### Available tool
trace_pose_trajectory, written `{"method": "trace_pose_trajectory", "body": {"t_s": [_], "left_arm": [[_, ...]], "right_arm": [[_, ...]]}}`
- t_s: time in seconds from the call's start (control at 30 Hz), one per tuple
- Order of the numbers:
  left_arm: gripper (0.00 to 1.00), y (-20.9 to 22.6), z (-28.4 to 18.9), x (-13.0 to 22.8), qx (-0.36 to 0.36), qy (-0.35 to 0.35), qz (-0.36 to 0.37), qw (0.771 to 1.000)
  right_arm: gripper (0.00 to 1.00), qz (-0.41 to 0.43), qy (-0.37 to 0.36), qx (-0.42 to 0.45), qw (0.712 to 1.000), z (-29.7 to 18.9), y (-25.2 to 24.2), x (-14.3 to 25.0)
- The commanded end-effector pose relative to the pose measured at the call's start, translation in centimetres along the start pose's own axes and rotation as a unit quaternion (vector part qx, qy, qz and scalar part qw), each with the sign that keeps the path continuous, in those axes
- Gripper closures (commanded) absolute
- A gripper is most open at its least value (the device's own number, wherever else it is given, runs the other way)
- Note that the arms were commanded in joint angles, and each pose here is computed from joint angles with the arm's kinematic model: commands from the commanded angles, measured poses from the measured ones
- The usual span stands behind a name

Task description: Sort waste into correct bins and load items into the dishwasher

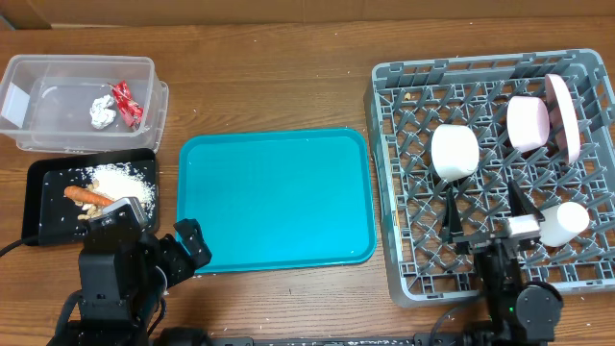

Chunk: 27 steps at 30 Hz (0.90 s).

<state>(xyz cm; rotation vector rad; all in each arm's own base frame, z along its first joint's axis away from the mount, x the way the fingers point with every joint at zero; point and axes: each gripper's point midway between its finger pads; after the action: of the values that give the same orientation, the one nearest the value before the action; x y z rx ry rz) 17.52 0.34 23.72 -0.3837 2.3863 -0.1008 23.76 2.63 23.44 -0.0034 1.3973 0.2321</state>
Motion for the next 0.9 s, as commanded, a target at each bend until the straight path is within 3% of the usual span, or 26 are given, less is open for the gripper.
{"method": "trace_pose_trajectory", "body": {"t_s": [0.0,0.13,0.27,0.87], "left_arm": [[0.00,0.2,-0.1,-0.1,-0.006,-0.004,-0.010,1.000],[0.00,0.2,-0.1,-0.1,-0.006,-0.004,-0.010,1.000],[0.00,0.2,-0.1,-0.1,-0.006,-0.004,-0.010,1.000],[0.00,0.2,-0.1,-0.1,-0.006,-0.004,-0.010,1.000]], "right_arm": [[0.00,-0.032,0.002,0.003,0.999,0.1,-0.3,1.6],[0.00,-0.040,0.025,0.004,0.999,0.0,-0.5,2.8],[0.00,-0.026,0.100,-0.005,0.995,-0.4,-0.4,6.4],[0.00,-0.027,0.096,-0.005,0.995,-0.4,-0.4,6.2]]}}
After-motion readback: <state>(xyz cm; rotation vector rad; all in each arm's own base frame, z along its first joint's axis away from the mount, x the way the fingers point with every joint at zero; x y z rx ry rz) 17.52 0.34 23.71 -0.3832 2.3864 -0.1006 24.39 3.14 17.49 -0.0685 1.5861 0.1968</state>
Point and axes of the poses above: each gripper's point midway between its finger pads, its own z axis out along the fingers, its own y axis along the line the jaws close on, x = y × z, and after that the axes turned 11 degrees about z, right-handed
